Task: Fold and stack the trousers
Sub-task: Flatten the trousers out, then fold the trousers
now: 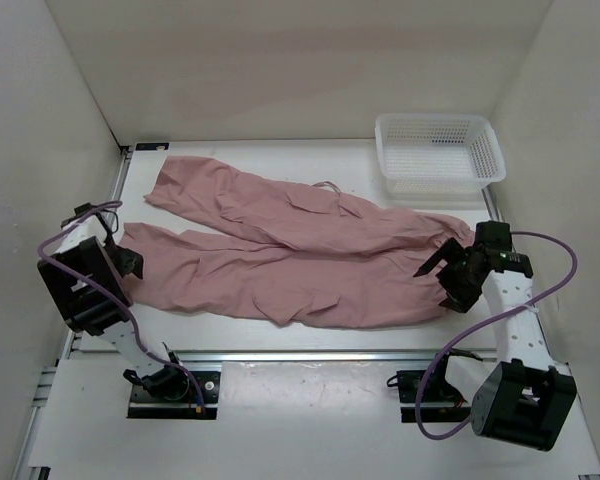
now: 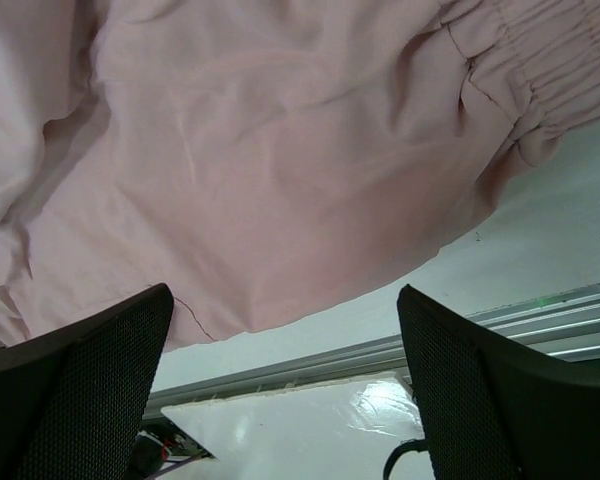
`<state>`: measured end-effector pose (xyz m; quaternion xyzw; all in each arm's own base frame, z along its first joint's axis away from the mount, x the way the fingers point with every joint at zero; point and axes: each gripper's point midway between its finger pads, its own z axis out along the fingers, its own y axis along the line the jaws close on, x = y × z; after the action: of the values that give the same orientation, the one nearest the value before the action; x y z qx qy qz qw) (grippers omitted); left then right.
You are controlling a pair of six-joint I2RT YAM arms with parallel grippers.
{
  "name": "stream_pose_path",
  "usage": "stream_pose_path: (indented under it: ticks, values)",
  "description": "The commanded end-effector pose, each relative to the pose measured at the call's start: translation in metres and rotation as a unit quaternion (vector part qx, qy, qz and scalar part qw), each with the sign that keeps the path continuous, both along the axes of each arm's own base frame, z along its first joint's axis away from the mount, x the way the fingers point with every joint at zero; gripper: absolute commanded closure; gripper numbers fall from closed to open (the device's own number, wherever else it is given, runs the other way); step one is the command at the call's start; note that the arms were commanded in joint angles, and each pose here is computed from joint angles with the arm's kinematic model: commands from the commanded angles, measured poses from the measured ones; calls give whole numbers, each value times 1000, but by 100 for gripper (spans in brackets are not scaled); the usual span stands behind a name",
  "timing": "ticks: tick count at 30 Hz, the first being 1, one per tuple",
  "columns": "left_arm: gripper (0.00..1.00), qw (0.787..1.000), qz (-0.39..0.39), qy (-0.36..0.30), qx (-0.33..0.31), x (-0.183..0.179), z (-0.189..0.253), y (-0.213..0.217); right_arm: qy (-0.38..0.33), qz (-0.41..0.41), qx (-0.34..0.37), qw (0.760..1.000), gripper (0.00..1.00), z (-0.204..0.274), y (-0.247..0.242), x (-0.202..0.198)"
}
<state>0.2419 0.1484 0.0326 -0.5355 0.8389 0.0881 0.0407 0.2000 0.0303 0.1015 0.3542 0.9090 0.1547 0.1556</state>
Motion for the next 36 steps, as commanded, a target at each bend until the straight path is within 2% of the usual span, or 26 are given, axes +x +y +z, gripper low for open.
stream_pose_path:
  ticks: [1, 5, 11, 13, 14, 21, 26, 30, 33, 34, 36]
  values:
    - [16, 998, 20, 20, 58, 4, 3, 32, -22, 3, 11, 1000, 3, 16, 3, 15]
    - [29, 996, 36, 51, 59, 1, -6, 36, -33, 3, 9, 999, 3, 26, 1, 25]
    - [32, 996, 36, 48, 66, 5, -4, 36, -45, -1, 9, 999, 3, 34, 1, 30]
    - [44, 998, 30, 27, 56, 9, 0, 32, -46, -1, 9, 999, 3, 36, 1, 28]
    - [66, 998, 25, 17, 54, 10, 3, 30, -46, -1, 9, 999, 3, 36, 1, 28]
    - [90, 999, 13, -1, 39, 18, 2, 26, -51, -5, 9, 999, 3, 37, 2, 21]
    - [90, 999, 5, -34, 24, 21, 15, 16, -55, -7, 4, 998, 3, 40, 2, 16]
    - [90, 993, 8, -109, 51, 26, 65, 13, -26, -35, 21, 999, 3, 23, 2, 6]
    - [90, 984, 3, -165, 63, 34, 98, 10, 20, -58, 54, 997, 6, -10, 8, -5]
    - [90, 983, 3, -169, 66, 33, 102, 10, 17, -62, 55, 996, 12, -14, 8, -3]
    - [90, 979, -6, -193, 64, 41, 119, 8, 31, -69, 40, 996, 13, -22, 2, -7]
